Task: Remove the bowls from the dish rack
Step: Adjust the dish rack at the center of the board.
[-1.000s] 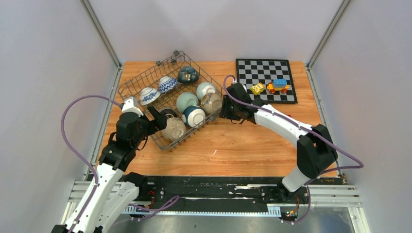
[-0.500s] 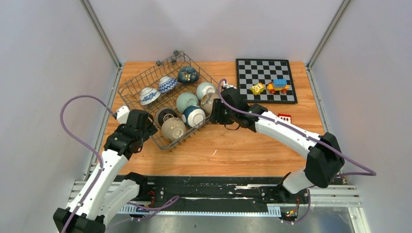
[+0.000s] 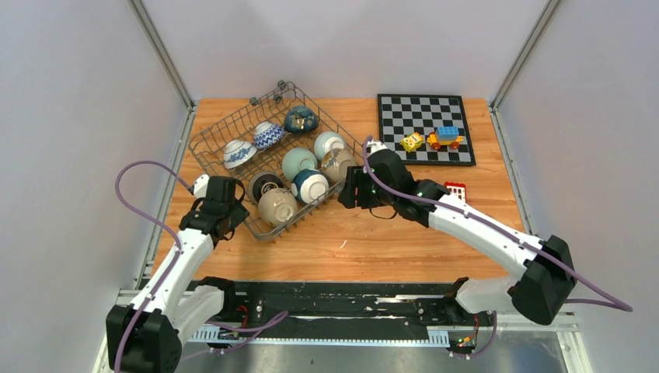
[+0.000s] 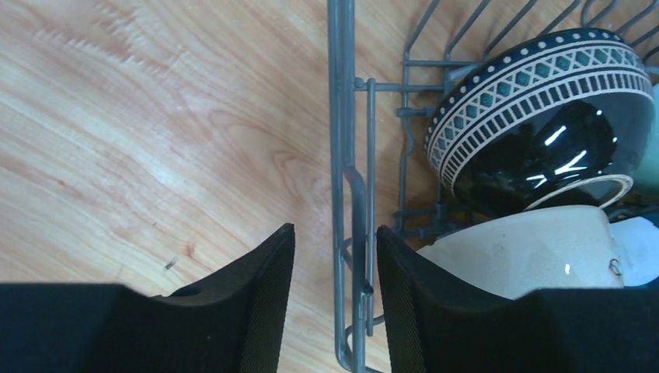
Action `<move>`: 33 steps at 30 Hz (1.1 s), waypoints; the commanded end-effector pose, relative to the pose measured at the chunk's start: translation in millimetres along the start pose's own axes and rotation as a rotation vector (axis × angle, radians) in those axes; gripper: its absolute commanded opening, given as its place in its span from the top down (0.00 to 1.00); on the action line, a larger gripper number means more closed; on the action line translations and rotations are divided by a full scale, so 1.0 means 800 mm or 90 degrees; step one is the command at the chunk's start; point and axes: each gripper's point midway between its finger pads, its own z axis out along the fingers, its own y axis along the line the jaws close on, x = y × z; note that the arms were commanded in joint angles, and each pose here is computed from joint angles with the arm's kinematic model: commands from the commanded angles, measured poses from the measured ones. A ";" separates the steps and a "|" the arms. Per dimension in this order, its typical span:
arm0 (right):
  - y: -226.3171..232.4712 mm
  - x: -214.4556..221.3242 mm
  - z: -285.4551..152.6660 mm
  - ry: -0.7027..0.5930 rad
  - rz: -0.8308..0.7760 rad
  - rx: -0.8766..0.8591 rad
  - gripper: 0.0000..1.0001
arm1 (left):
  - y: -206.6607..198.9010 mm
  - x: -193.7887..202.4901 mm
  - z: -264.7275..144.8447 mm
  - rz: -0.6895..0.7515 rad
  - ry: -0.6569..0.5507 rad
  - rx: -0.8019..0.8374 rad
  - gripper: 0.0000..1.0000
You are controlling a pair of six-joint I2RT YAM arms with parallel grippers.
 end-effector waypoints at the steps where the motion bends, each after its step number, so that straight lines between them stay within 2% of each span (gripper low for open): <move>1: -0.010 0.014 -0.015 0.002 -0.040 0.006 0.36 | -0.015 -0.008 0.009 -0.018 -0.022 0.034 0.60; 4: -0.025 0.019 -0.017 -0.007 -0.032 0.033 0.22 | -0.015 0.001 0.014 -0.020 -0.011 0.045 0.77; 8: -0.035 0.023 -0.018 -0.012 -0.009 0.046 0.11 | -0.020 0.014 0.016 -0.017 0.009 0.071 0.99; 12: -0.045 0.026 -0.016 -0.011 0.045 0.056 0.10 | -0.022 0.023 0.012 -0.022 0.020 0.095 1.00; 23: -0.053 0.033 -0.011 -0.012 0.156 0.076 0.20 | -0.046 0.059 -0.023 -0.059 0.037 0.166 1.00; 33: -0.049 0.035 -0.004 -0.007 0.177 0.067 0.26 | -0.083 0.100 -0.050 -0.143 0.079 0.200 1.00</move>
